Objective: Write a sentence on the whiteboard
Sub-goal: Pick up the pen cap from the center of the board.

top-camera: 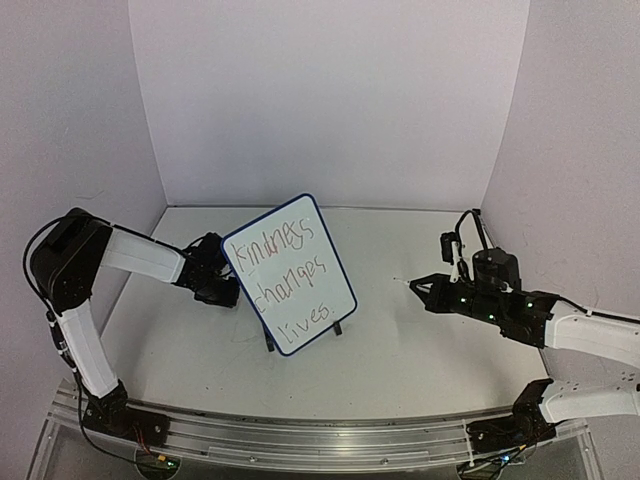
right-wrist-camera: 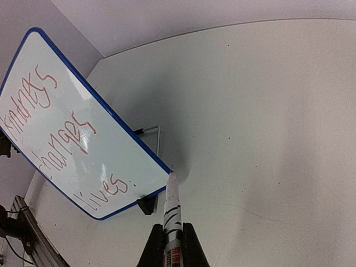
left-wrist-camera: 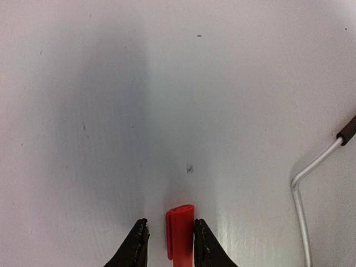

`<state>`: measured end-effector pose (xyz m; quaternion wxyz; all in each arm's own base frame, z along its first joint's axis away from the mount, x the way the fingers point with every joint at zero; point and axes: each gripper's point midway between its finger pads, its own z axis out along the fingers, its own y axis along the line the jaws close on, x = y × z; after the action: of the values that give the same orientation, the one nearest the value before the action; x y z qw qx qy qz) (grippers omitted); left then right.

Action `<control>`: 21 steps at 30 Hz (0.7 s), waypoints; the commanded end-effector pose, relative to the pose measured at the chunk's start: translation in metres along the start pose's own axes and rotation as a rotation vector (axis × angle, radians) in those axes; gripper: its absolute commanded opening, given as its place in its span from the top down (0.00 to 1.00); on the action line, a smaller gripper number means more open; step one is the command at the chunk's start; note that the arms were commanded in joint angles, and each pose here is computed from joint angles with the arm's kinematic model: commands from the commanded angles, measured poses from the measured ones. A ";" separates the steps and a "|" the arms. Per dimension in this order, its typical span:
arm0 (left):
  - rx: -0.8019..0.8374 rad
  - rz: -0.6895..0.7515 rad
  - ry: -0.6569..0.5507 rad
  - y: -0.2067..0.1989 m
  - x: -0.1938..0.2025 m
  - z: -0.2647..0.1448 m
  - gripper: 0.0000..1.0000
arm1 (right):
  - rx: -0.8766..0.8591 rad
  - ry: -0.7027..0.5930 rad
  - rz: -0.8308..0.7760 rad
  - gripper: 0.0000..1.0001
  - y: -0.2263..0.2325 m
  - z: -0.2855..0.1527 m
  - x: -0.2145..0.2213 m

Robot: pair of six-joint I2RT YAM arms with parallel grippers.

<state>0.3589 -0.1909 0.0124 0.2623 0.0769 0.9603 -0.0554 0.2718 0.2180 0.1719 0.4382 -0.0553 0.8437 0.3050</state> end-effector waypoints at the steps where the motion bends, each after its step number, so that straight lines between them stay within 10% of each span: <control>1: -0.027 -0.032 0.044 0.012 0.019 -0.017 0.71 | 0.008 -0.025 0.010 1.00 -0.002 -0.002 -0.005; 21: 0.030 0.069 0.069 -0.005 0.005 -0.003 0.75 | 0.001 -0.042 0.023 1.00 -0.003 -0.009 -0.004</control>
<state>0.3452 -0.1945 0.0130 0.2301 0.1082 0.9647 -0.0688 0.2668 0.2138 0.1728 0.4416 -0.0506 0.8403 0.3104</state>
